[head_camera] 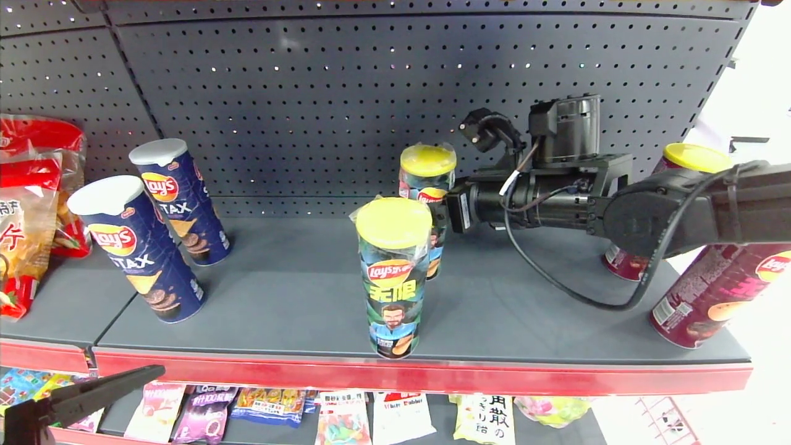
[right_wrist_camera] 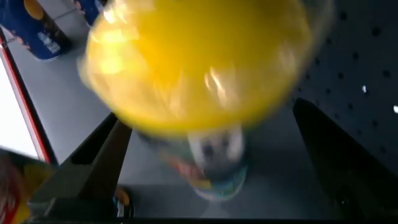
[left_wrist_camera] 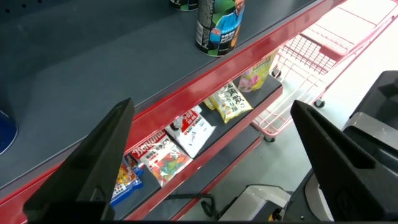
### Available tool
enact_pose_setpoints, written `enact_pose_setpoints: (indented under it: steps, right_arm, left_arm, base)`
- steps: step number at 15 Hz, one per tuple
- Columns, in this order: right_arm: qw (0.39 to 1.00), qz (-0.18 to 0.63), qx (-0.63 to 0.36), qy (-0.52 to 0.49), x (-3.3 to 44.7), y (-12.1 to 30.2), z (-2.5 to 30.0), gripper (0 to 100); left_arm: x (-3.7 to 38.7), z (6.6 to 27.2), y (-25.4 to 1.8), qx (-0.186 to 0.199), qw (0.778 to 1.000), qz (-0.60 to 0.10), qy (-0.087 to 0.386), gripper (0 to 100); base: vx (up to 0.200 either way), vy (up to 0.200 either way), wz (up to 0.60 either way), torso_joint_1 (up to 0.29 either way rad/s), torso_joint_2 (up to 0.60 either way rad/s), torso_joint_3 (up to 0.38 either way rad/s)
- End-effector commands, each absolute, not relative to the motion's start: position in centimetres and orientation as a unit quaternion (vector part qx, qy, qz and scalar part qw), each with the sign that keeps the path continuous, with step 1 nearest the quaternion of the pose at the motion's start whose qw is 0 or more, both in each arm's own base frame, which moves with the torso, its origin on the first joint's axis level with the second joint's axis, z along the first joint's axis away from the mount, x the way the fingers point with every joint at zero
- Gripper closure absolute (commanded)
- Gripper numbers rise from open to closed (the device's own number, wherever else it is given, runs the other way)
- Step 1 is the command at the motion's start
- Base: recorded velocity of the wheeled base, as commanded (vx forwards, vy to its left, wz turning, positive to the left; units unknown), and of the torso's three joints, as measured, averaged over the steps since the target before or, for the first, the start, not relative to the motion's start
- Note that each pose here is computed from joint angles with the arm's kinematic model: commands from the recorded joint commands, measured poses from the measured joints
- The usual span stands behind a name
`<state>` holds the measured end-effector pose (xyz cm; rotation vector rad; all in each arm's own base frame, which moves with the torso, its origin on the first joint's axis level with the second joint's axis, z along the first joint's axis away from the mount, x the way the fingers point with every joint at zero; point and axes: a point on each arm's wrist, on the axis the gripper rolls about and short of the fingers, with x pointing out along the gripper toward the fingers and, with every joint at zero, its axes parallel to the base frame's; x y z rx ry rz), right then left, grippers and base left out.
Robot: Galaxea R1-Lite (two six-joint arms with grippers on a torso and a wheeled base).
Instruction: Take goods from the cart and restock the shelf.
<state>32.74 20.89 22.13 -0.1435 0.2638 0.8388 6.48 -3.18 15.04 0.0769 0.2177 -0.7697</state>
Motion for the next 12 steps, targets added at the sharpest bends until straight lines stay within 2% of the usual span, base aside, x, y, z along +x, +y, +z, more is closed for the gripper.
enact_pose_setpoints:
  steps: [1,12]
  right_arm:
    - [0.905,0.400,-0.069,0.125,30.7,19.6,23.0,0]
    - [0.918,0.367,-0.046,0.142,20.3,12.8,23.5,0]
  left_arm:
    - [6.7,15.0,-3.3,0.037,0.920,-0.373,0.113,0]
    - [8.1,15.6,-3.7,0.039,0.922,-0.363,0.127,0]
  base:
    - [0.000,0.000,0.00,0.000,0.00,0.000]
    - [0.000,0.000,0.00,0.000,0.00,0.000]
